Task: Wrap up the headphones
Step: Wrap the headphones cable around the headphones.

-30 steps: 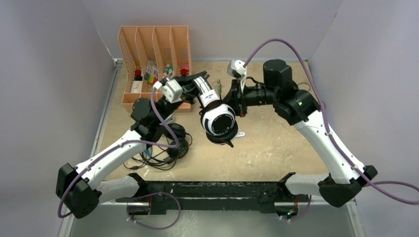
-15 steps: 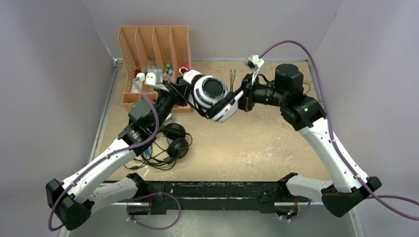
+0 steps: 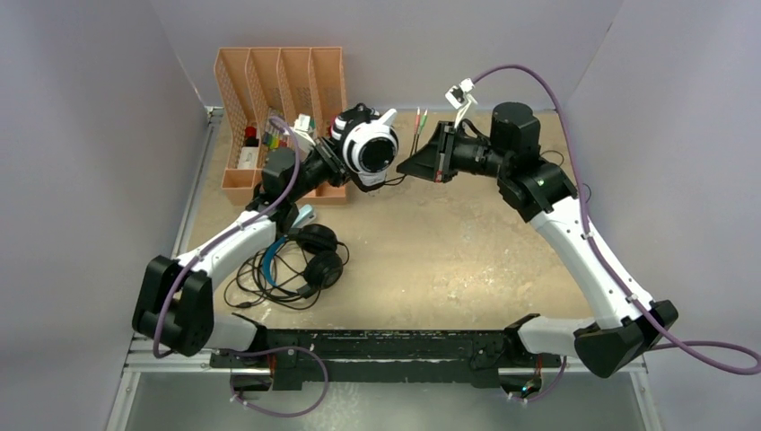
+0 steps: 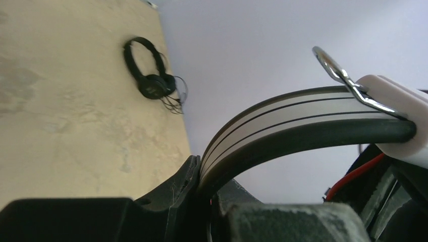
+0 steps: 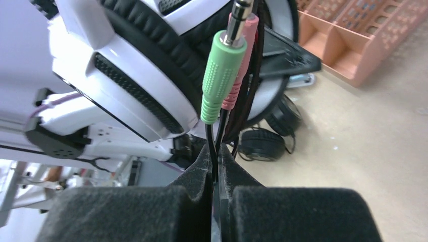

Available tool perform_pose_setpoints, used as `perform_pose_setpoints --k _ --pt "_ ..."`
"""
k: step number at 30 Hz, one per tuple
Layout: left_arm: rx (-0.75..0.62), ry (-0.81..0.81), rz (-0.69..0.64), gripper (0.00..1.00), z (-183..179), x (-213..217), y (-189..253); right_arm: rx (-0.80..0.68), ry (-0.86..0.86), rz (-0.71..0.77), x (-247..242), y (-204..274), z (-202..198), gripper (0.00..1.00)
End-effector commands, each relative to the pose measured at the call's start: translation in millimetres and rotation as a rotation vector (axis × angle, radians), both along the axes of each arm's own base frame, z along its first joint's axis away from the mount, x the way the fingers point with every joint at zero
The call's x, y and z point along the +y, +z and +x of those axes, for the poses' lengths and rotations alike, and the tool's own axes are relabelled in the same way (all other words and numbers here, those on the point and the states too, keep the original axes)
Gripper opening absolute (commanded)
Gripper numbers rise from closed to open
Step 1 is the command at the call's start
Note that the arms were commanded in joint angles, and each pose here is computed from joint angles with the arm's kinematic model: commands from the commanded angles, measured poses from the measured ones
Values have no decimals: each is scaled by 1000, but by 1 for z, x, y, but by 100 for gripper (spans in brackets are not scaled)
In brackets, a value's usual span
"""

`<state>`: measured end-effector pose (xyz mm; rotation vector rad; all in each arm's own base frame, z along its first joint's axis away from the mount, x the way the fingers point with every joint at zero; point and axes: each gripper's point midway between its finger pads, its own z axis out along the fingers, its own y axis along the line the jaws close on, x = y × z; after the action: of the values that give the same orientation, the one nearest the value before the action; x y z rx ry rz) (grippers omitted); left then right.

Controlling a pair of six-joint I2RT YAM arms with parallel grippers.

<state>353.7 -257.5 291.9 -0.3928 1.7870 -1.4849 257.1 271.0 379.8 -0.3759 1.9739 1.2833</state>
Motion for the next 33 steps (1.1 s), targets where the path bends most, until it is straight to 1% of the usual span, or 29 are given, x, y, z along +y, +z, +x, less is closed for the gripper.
perform_pose_setpoints --k 1,3,5,9,13,15,17,20,21,22,23,24,28,31,33 --pt "-282 -218 -236 0 -32 -13 95 -17 92 171 14 42 -10 0" --pt "-282 -228 -237 0 -30 -14 92 -13 92 190 16 46 -7 0" --pt "-280 -239 -247 0 -30 -15 92 -5 39 198 11 49 2 4" --pt "-256 -222 -260 0 -27 -14 87 -44 -28 229 6 61 15 6" --pt "-256 -227 -296 0 -30 -12 89 -46 -66 262 4 67 27 6" --pt "-255 -228 -296 0 -31 -12 89 -44 -80 272 2 69 30 10" --pt "-254 -230 -288 0 -31 -12 88 -64 -94 290 0 76 33 11" --pt "-248 -229 -282 0 -30 -13 84 -67 -122 313 -6 80 37 18" --pt "-245 -228 -281 0 -30 -13 83 -70 -121 320 -7 80 38 18" --pt "-243 -227 -281 0 -30 -13 82 -69 -109 324 -6 81 38 12" --pt "-241 -228 -284 0 -30 -13 82 -67 -90 326 -3 80 38 2" --pt "-245 -230 -286 0 -31 -13 83 -53 -73 322 -1 78 39 0" --pt "-248 -248 -279 0 -32 -14 81 -55 46 330 9 77 30 0" --pt "-296 -277 -272 0 -34 -16 91 -48 104 306 9 76 15 0" --pt "-350 -266 -221 0 -29 -17 95 -15 169 317 12 80 4 0"
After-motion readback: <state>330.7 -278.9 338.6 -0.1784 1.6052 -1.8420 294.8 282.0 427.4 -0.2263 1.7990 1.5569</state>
